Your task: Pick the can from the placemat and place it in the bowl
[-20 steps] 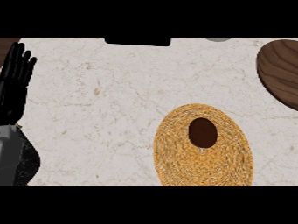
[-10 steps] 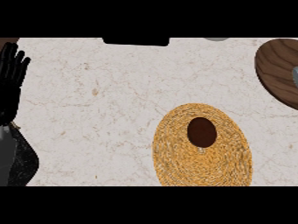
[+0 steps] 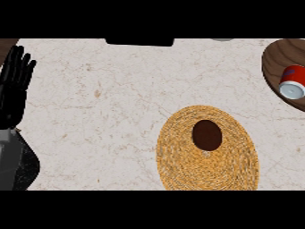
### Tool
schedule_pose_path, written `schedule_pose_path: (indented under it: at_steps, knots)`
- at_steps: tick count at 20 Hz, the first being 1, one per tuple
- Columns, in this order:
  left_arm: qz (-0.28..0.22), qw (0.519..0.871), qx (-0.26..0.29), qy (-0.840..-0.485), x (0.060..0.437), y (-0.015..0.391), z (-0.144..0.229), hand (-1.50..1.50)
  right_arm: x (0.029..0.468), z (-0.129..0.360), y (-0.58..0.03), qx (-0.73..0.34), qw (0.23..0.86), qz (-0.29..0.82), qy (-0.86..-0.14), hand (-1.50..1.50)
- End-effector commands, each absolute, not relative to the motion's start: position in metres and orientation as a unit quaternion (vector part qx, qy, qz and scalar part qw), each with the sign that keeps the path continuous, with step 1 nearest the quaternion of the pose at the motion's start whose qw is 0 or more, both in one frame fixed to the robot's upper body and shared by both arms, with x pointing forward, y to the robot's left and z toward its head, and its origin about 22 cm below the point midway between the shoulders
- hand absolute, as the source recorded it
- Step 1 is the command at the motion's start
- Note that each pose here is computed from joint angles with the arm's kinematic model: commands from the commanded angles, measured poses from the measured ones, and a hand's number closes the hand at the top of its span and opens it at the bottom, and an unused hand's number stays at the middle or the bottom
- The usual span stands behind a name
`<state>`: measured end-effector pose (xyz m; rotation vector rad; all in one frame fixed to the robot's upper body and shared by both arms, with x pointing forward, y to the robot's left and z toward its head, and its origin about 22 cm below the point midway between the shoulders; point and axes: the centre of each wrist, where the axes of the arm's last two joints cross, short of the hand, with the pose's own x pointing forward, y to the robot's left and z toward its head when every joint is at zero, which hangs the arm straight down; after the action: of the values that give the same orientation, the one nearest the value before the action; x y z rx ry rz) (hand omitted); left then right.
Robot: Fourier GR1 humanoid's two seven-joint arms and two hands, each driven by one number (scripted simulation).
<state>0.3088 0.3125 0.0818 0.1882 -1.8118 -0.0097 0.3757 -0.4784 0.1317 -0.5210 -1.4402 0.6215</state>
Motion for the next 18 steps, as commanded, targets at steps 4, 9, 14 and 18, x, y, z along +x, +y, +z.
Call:
schedule_pose_path:
  at_steps: [4, 9, 14, 18]
  knots:
    - [-0.002, 0.610, 0.074, -0.789, 0.313, 0.318, 0.087, 0.00, 0.369, 0.146, -0.494, -0.246, 0.632, 0.119, -0.725, -1.50]
    - [0.005, 0.611, 0.074, -0.789, 0.311, 0.312, 0.080, 0.00, 0.338, 0.153, -0.530, -0.269, 0.634, 0.052, -0.723, -1.50]
    - [0.004, 0.607, 0.085, -0.790, 0.311, 0.320, 0.087, 0.00, 0.297, 0.175, -0.571, -0.264, 0.638, 0.011, -0.723, -1.50]
    - [-0.001, 0.608, 0.077, -0.790, 0.308, 0.320, 0.095, 0.00, 0.273, 0.176, -0.589, -0.264, 0.635, -0.015, -0.726, -1.50]
